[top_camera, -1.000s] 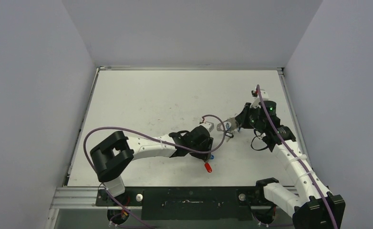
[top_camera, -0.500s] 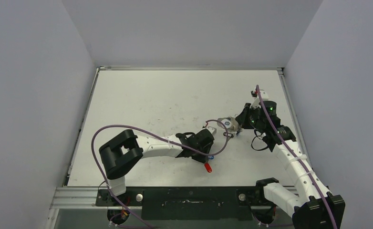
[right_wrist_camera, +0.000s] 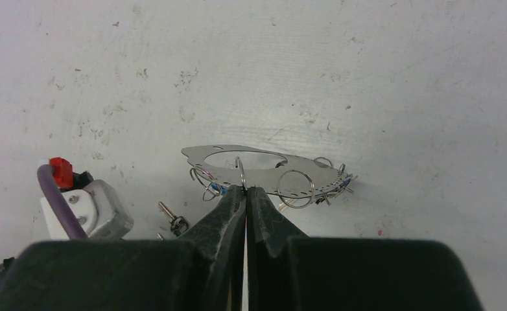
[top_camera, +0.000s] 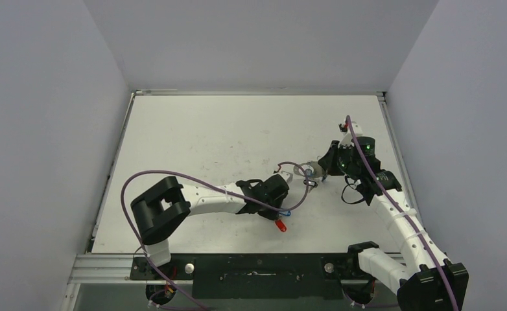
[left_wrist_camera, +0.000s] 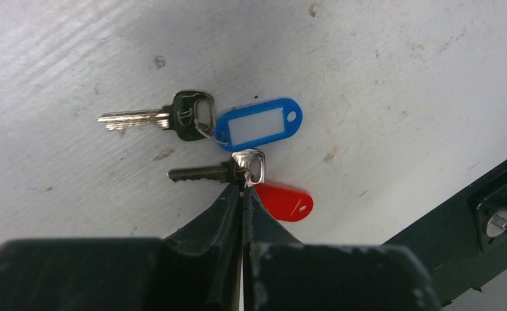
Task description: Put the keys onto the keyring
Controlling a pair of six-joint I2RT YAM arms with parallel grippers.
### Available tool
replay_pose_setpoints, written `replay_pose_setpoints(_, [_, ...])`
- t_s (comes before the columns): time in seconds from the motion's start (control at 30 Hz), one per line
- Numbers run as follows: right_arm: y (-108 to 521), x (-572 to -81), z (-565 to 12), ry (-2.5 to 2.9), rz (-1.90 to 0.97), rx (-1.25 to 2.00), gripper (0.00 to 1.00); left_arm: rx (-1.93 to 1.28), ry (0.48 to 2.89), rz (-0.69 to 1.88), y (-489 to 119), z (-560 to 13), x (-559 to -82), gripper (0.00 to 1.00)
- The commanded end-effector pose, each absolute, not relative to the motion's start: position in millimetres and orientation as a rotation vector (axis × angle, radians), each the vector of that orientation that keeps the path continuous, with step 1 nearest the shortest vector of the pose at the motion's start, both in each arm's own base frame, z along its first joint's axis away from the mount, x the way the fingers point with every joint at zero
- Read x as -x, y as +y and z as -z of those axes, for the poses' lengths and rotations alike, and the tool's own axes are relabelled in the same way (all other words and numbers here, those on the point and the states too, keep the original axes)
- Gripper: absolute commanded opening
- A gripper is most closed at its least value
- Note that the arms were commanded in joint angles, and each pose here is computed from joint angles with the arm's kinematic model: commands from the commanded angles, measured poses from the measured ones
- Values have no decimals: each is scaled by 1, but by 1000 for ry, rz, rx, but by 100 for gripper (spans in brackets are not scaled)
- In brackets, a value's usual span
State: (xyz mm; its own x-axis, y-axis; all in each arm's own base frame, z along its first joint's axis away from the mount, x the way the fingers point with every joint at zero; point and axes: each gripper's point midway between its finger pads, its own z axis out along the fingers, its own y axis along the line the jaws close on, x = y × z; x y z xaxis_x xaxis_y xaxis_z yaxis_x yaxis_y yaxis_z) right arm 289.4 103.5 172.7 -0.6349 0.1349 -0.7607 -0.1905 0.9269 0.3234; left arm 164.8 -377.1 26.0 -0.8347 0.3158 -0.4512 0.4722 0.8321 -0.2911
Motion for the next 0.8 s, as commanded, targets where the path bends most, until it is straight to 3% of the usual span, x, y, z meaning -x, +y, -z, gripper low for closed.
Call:
replay_pose_setpoints(0.0, [106,-293,-184,2186,-487,80,0,-535,2517,611,-366,-67,-184,0])
replay_pose_setpoints(0.3, [105,-294,-206,2141,-475,124,0,-330,2395,694,-307,-105,-214,0])
replay_pose_setpoints(0.77, [95,-284,-251,2040,-419,134,1,-415,2160,639,-256,-143,-210,0])
